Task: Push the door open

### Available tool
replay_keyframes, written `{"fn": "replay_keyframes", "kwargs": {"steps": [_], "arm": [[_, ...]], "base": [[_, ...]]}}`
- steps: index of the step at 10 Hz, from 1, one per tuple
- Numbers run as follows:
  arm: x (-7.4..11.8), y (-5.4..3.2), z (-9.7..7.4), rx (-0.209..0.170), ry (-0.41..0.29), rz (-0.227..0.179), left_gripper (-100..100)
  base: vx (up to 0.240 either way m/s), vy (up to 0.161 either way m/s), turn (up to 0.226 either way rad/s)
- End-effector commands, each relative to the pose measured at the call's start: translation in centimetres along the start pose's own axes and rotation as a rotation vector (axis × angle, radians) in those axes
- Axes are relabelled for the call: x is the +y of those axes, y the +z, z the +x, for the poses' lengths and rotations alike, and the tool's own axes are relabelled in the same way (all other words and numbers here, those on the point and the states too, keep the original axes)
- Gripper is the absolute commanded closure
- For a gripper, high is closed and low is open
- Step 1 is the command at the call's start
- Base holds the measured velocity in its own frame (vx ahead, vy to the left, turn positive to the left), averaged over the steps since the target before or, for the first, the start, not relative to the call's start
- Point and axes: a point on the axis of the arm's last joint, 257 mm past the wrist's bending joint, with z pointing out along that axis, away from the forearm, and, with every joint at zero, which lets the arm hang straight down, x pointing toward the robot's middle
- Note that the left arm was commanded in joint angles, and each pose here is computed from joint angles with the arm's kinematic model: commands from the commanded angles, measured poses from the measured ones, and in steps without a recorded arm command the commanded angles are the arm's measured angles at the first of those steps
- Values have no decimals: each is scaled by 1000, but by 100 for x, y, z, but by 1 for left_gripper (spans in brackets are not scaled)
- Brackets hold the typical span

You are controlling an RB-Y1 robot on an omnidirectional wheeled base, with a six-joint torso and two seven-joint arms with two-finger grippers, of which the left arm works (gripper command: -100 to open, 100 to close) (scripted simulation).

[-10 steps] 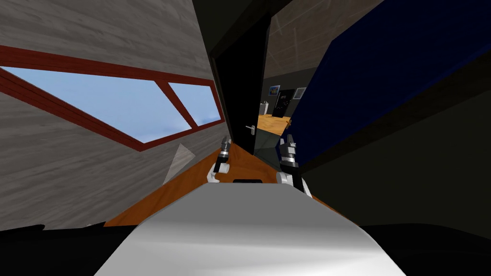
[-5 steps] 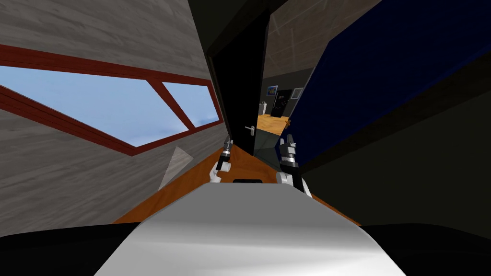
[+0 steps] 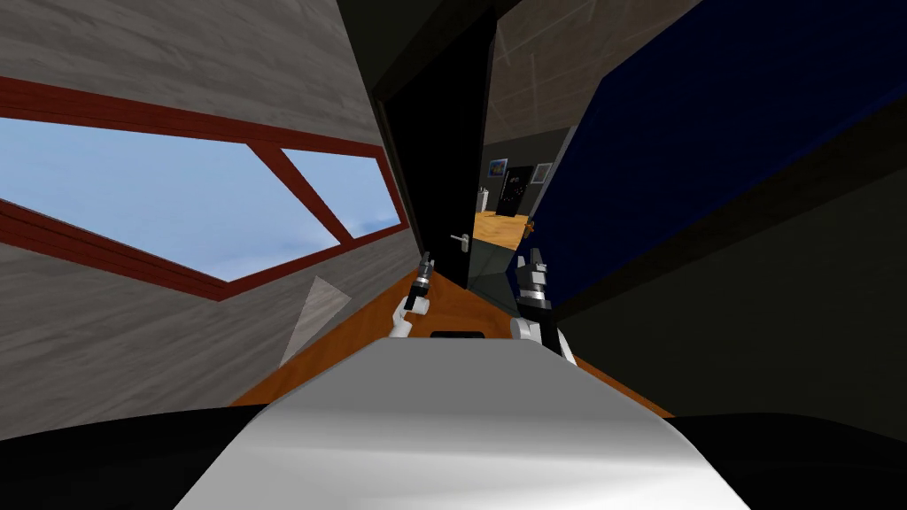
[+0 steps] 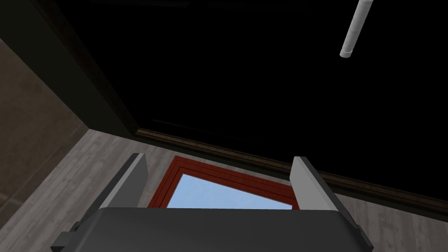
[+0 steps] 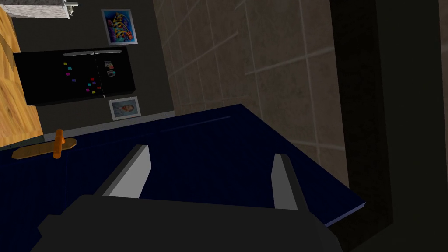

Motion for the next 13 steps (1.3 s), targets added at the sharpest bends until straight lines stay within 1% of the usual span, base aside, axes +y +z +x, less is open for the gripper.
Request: {"fn": "replay_keyframes", "kwargs": {"steps": [1,2,4,5,9,13], "arm": [[107,64,50,13,-6,-18,-100],[127,58,48,13,-6,-22,-100],[262,122,116,28,-12,-46,-100],[281,115,114,28,-12,-50,-100],[550,225,246,58,-21,-100,-100],[801,311,374,85,-27,-151,-100]], "base": [[74,45,-103],[56,46,-33],[65,49,-77],[52,30,-37],[73,50,-85],[83,58,-89]]}}
